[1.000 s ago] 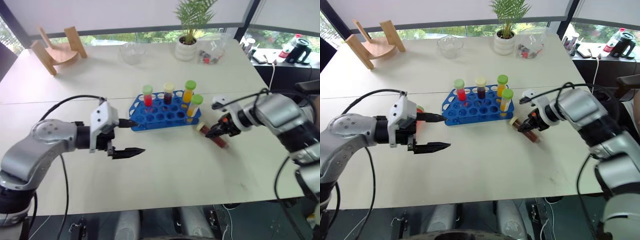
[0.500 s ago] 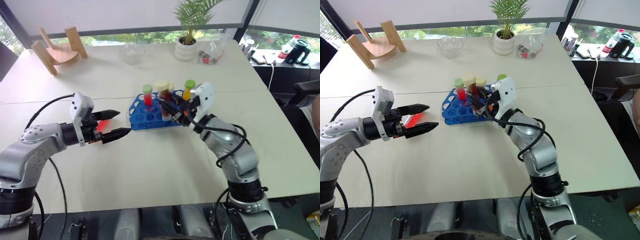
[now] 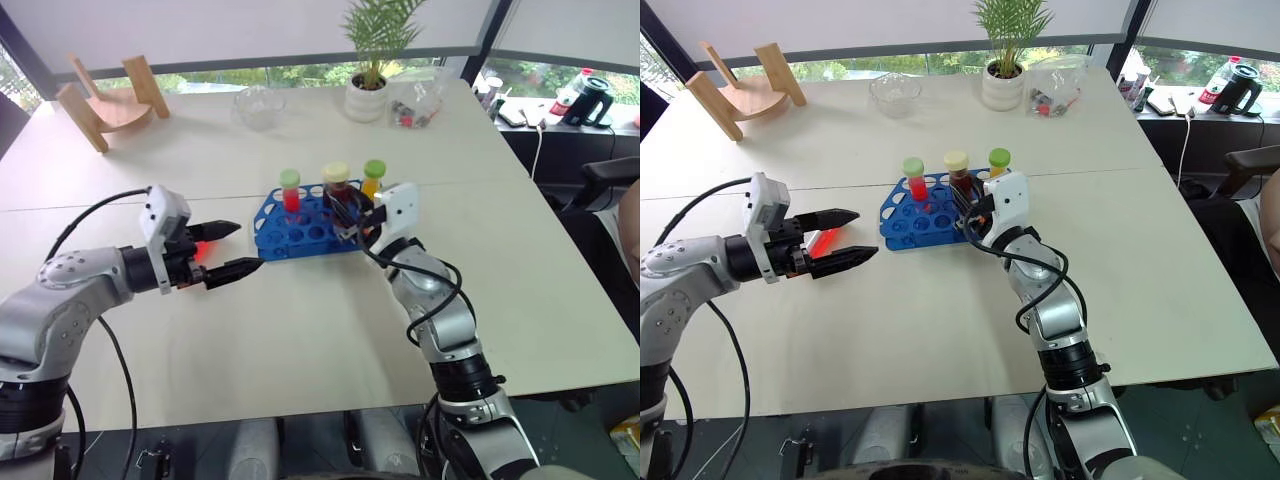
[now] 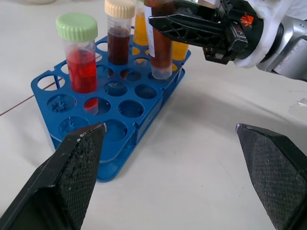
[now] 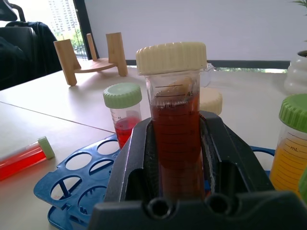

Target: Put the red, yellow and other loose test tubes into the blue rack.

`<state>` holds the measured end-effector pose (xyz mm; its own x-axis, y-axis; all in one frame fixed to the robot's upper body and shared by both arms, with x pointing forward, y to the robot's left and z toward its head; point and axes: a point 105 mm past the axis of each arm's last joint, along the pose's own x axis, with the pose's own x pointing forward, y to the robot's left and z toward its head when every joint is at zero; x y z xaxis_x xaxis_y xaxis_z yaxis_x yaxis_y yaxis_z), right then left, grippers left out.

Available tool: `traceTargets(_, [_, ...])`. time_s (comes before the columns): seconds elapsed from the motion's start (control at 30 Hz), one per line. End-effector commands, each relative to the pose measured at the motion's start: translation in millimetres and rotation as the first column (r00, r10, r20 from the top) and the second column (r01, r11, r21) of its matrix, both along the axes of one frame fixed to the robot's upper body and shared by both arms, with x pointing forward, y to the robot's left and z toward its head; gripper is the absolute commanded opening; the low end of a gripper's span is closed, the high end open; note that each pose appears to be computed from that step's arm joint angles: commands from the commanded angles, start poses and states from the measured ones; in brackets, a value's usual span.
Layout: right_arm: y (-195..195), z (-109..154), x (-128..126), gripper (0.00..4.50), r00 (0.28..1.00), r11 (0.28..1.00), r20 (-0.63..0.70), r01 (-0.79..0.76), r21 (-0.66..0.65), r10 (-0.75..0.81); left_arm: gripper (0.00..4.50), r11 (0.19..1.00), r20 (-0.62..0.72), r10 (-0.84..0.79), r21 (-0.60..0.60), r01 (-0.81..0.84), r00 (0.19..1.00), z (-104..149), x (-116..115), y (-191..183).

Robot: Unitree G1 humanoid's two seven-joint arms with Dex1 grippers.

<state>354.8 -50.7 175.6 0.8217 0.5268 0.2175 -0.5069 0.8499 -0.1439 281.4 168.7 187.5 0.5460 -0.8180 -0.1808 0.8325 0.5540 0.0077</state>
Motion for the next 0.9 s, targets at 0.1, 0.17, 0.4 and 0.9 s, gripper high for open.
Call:
traceTargets(0.1, [8.5,-4.0,-0.9,0.78,1.0,1.0,0.022,-0.011,-0.008,0.011,4.5,1.0,0.033,-0.008,0.024,0.007,0.999,6.0,-1.2,-1.0])
traceTargets(0.17, [9.9,-5.4,-0.1,0.78,0.999,1.0,0.034,-0.009,-0.023,0.01,4.5,1.0,0.033,-0.007,0.026,0.006,0.999,5.7,-0.6,-0.9])
traceTargets(0.4, [7.1,-9.4,-7.8,1.78,0.999,1.0,0.054,0.003,-0.024,-0.001,4.5,1.0,0.032,-0.003,0.028,0.002,0.999,4.2,0.7,0.4])
traceTargets(0.9, [-11.8,22.1,-87.8,4.44,0.912,0.889,-0.074,-0.411,-0.202,0.404,4.5,0.915,-0.106,0.286,0.324,-0.239,0.952,8.0,30.6,61.4])
